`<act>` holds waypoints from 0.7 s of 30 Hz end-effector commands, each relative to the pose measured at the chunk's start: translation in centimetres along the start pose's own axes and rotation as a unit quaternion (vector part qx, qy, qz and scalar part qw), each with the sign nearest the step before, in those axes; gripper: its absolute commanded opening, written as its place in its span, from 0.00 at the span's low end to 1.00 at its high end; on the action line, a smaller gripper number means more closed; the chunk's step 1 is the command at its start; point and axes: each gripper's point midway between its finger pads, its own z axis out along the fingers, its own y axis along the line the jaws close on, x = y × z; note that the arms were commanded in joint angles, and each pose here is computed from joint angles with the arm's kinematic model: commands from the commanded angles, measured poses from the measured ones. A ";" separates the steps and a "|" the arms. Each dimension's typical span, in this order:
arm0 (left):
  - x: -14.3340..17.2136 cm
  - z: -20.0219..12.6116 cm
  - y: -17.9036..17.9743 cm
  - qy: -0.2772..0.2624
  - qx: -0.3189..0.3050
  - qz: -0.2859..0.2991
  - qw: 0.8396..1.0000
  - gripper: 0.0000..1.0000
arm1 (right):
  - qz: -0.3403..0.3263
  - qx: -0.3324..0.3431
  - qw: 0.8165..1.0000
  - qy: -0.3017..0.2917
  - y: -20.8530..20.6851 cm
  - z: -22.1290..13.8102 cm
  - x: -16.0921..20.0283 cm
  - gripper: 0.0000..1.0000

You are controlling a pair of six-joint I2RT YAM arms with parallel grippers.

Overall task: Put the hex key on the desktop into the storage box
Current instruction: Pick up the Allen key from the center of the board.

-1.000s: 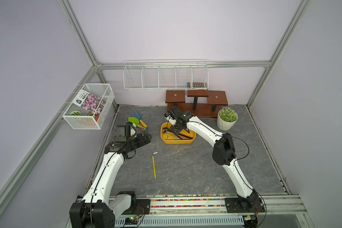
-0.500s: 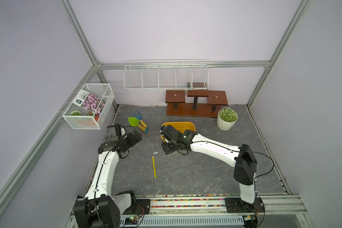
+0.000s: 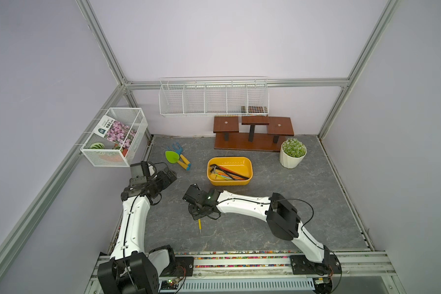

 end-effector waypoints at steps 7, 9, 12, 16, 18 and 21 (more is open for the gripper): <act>-0.2 -0.9 0.4 -0.016 -0.009 -0.007 1.000 1.00 | 0.023 0.070 0.997 0.013 -2.1 3.3 1.5 0.45; -0.3 -1.0 0.4 -0.020 -0.010 -0.006 1.000 1.00 | 0.021 0.072 0.997 0.017 -2.1 4.0 1.9 0.44; -0.2 -1.0 0.5 -0.021 -0.010 -0.005 1.000 1.00 | 0.019 0.083 0.996 0.016 -2.5 4.7 2.3 0.40; -0.2 -0.9 0.5 -0.019 -0.011 -0.005 1.000 1.00 | 0.018 0.095 0.995 0.010 -3.6 5.1 3.0 0.19; -0.2 -0.9 0.4 -0.018 -0.009 -0.006 1.000 1.00 | 0.012 0.105 0.994 0.003 -4.3 4.6 3.1 0.08; -0.2 -0.8 0.3 -0.018 -0.006 -0.003 1.000 1.00 | -0.007 0.120 0.993 -0.014 -5.1 2.7 2.6 0.00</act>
